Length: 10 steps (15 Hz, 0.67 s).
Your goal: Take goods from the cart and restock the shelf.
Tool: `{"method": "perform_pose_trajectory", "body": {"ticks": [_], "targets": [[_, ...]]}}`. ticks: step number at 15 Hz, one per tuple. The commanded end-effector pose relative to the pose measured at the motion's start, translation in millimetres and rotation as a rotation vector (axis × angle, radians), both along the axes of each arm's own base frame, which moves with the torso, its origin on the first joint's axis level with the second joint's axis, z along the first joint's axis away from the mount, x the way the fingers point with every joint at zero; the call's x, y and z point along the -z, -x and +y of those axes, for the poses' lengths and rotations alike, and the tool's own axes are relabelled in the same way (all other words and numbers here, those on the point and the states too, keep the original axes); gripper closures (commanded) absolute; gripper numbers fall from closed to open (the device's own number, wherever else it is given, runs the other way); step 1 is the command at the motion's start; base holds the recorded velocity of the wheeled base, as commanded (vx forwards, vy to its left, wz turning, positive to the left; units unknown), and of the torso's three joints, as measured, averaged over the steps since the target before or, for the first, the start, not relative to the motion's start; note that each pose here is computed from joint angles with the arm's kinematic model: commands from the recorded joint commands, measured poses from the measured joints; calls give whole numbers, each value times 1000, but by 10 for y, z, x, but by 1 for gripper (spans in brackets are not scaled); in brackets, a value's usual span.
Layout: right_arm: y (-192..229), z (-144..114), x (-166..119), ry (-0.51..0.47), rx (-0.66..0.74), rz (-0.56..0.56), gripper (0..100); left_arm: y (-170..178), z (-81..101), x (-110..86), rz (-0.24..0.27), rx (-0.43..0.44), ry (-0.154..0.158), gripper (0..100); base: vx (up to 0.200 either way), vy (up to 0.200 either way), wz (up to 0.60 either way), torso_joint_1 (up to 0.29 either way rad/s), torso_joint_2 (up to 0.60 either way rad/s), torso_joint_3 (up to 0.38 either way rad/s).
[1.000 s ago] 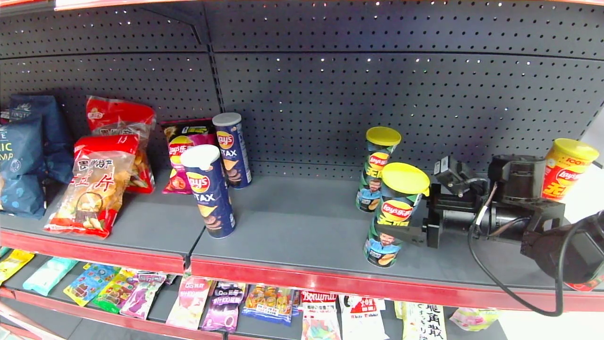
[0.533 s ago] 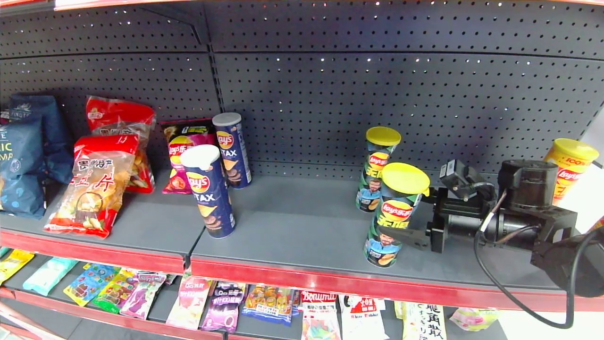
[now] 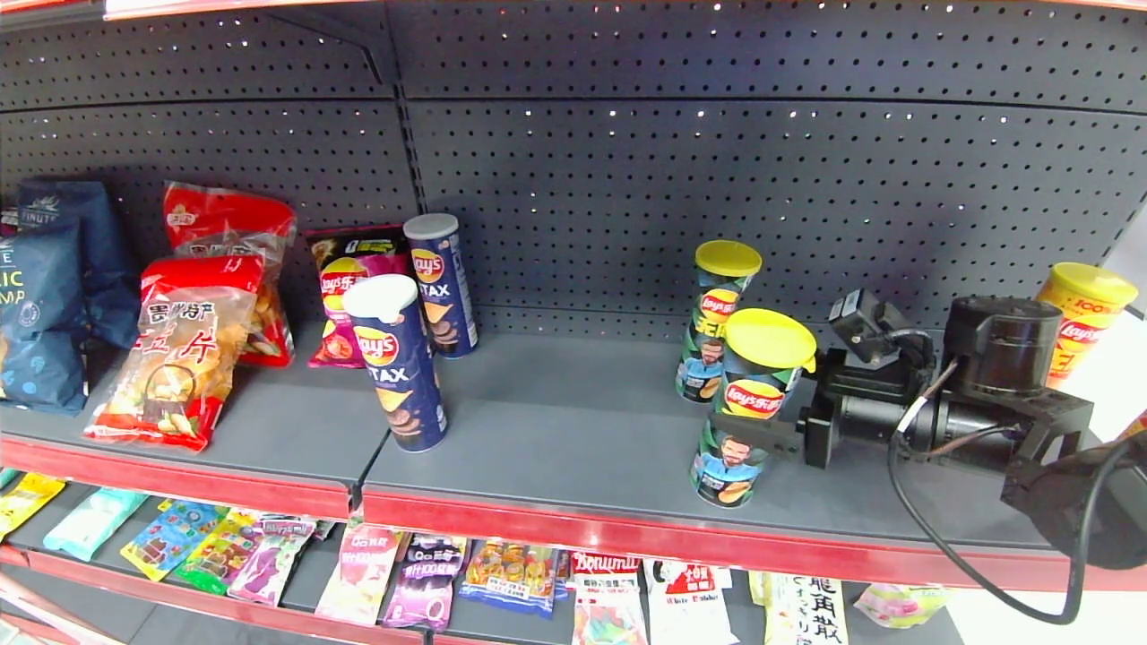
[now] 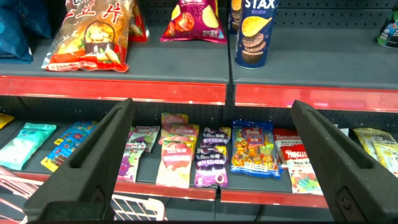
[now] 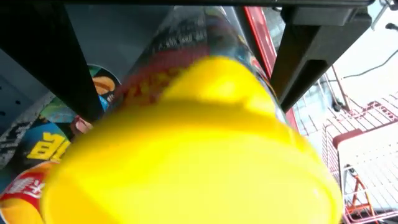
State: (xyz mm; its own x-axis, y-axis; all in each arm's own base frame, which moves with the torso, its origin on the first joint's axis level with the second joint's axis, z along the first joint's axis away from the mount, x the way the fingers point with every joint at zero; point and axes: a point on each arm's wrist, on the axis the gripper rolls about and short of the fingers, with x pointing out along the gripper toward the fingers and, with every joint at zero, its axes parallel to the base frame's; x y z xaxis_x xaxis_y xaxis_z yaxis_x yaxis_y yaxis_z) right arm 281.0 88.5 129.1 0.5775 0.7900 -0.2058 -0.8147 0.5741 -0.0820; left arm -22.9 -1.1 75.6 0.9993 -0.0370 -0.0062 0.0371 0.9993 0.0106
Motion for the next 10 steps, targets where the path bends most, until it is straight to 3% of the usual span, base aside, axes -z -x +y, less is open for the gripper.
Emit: {"method": "perform_pose_trajectory", "body": {"ticks": [1,2,10], "targets": [[0,9,4,1,-3,0,0,-1,0,0,2,0,0,0,0,0,0,0,0,0],[-2,9,9,1,-3,2,100,-1,0,0,2,0,0,0,0,0,0,0,0,0],[14,54,-69,-12,-28,-56,100,-1,0,0,2,0,0,0,0,0,0,0,0,0]]}}
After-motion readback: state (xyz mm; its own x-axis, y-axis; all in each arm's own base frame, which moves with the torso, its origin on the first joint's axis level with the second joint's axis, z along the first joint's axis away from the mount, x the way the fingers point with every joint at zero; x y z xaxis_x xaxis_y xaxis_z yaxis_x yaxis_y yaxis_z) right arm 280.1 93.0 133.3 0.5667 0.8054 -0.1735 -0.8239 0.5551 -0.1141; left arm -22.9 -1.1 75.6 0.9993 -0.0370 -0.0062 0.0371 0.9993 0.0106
